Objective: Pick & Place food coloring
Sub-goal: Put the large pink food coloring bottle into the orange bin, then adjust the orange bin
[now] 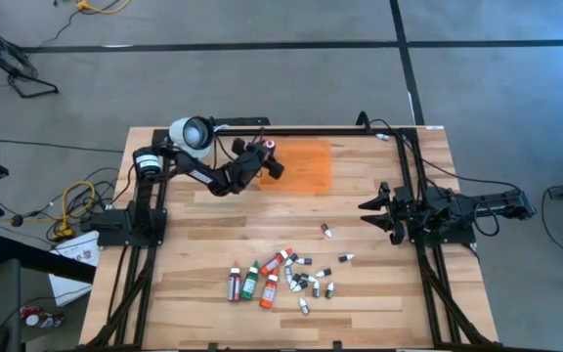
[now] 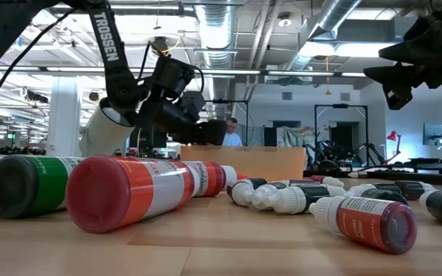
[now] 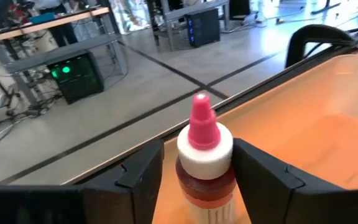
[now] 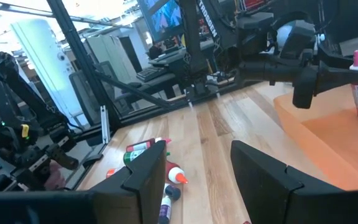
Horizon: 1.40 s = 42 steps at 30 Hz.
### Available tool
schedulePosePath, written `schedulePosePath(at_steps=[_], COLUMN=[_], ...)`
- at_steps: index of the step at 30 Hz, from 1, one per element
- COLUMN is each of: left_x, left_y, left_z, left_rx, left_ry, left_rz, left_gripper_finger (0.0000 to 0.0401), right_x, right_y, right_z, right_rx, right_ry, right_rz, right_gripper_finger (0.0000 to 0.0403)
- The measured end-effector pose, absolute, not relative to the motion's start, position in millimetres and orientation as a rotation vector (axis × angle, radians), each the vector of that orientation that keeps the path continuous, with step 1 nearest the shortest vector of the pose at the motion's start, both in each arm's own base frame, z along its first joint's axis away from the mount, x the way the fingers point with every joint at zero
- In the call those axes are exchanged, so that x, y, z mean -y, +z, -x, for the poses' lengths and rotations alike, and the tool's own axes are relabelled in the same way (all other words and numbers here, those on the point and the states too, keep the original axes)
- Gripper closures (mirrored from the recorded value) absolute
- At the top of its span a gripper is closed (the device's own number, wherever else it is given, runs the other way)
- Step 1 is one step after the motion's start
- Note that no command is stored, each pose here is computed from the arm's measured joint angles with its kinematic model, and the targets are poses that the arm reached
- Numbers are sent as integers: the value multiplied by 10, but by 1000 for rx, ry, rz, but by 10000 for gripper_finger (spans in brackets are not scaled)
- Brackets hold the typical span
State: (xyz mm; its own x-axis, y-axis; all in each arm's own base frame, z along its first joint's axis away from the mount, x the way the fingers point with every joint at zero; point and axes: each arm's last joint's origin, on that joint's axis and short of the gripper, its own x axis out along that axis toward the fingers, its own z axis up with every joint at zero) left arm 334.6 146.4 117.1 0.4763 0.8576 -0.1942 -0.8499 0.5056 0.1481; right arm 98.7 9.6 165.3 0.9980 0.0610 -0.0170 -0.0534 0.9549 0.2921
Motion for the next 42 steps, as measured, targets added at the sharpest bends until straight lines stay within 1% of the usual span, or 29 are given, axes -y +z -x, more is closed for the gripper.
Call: schedulePosePath(at_steps=[6,16,26,32,37,39,42], left_x=[-1464,-1446,-1308,-1231,-1107,-1042,-961], left_y=[1288,1303,1384,1626,1917,2023,2121], left_z=[-3334,-3342,-3413,-3397,-3360,-3326,-3211], left_rx=[-228,-228,-182,-155,-130,-168,-331], left_ry=[1055,1041,1005,1020,1006,985,941], left_rz=[-43,-44,-104,-154,-206,-238,-285], left_gripper_finger=[216,216,216,216,216,216,216], right_x=[-96,-96,-96,-96,-96,-96,-96], right_y=[1653,1653,1652,1652,1652,1652,1652], right_z=[-987,-987,-987,-987,-987,-987,-987], right_rx=[-26,-26,-26,-26,-26,-26,-27], right_ry=[58,58,58,59,58,59,61], right_rz=[-297,-296,-296,-296,-296,-296,-296], right_gripper_finger=[230,230,230,230,230,230,230])
